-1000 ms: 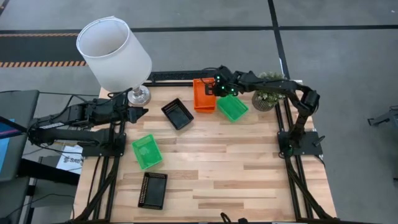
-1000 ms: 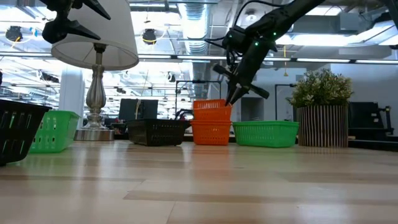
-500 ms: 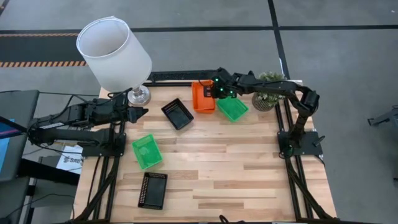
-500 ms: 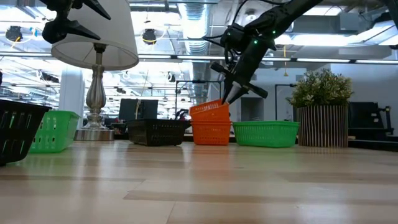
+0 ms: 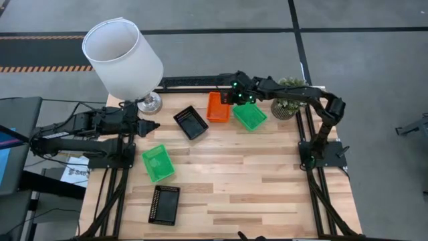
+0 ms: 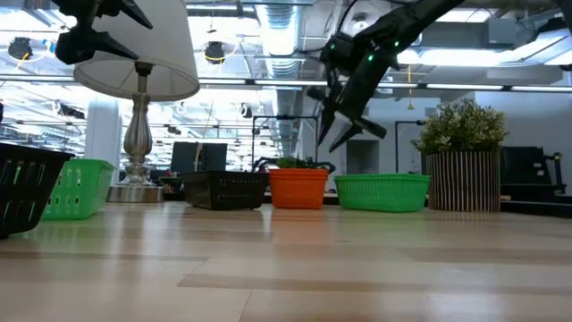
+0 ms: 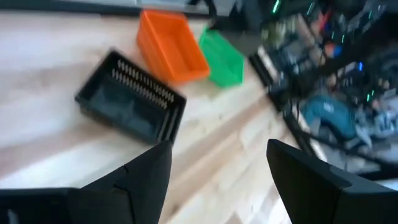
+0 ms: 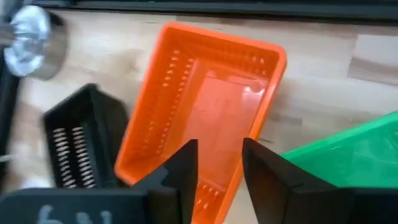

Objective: Stack baskets by color
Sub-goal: Stack the left green bin on top of the right green bin

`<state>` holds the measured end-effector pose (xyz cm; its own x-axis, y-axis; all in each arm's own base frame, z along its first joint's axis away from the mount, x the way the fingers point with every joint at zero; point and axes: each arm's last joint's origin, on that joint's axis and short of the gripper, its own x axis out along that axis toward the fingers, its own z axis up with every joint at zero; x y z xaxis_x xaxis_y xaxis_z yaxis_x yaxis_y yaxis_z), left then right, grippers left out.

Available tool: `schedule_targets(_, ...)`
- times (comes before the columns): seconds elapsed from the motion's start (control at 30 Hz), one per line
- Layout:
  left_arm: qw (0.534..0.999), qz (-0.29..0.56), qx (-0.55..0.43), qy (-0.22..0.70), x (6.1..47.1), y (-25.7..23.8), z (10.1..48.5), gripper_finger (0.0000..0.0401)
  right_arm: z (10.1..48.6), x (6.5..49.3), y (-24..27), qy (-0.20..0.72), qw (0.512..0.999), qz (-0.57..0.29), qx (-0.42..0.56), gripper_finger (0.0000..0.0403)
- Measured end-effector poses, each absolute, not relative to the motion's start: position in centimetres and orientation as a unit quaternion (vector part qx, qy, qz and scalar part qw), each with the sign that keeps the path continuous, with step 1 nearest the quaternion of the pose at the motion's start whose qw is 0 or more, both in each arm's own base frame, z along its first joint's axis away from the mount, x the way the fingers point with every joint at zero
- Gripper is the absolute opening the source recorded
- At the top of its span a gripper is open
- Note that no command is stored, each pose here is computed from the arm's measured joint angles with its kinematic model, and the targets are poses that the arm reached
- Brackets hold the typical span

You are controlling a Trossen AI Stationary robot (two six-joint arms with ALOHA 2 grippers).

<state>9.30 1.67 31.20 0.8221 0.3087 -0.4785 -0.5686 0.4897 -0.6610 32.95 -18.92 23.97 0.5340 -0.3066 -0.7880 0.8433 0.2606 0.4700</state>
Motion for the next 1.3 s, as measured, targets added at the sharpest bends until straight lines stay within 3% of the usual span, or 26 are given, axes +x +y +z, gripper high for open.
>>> schedule_targets(0.27,0.813,0.261,-0.453,0.258,8.9,1.3,29.6,0.0251,28.4,31.1,-17.4,0.257,0.767,-0.353,0.470,0.0194)
schedule_targets(0.57,0.778,0.269,-0.416,0.385,11.1,1.3,27.7,0.0251,31.2,30.8,-8.7,0.309,0.780,-0.306,0.450,0.0189)
schedule_targets(0.9,0.770,0.253,-0.359,0.464,13.4,1.2,26.3,0.0251,28.7,32.0,4.3,0.357,0.748,-0.332,0.450,0.0189)
schedule_targets(1.3,0.771,0.237,-0.354,0.474,13.6,-0.8,26.1,0.0251,24.2,31.4,14.7,0.396,0.724,-0.329,0.459,0.0190)
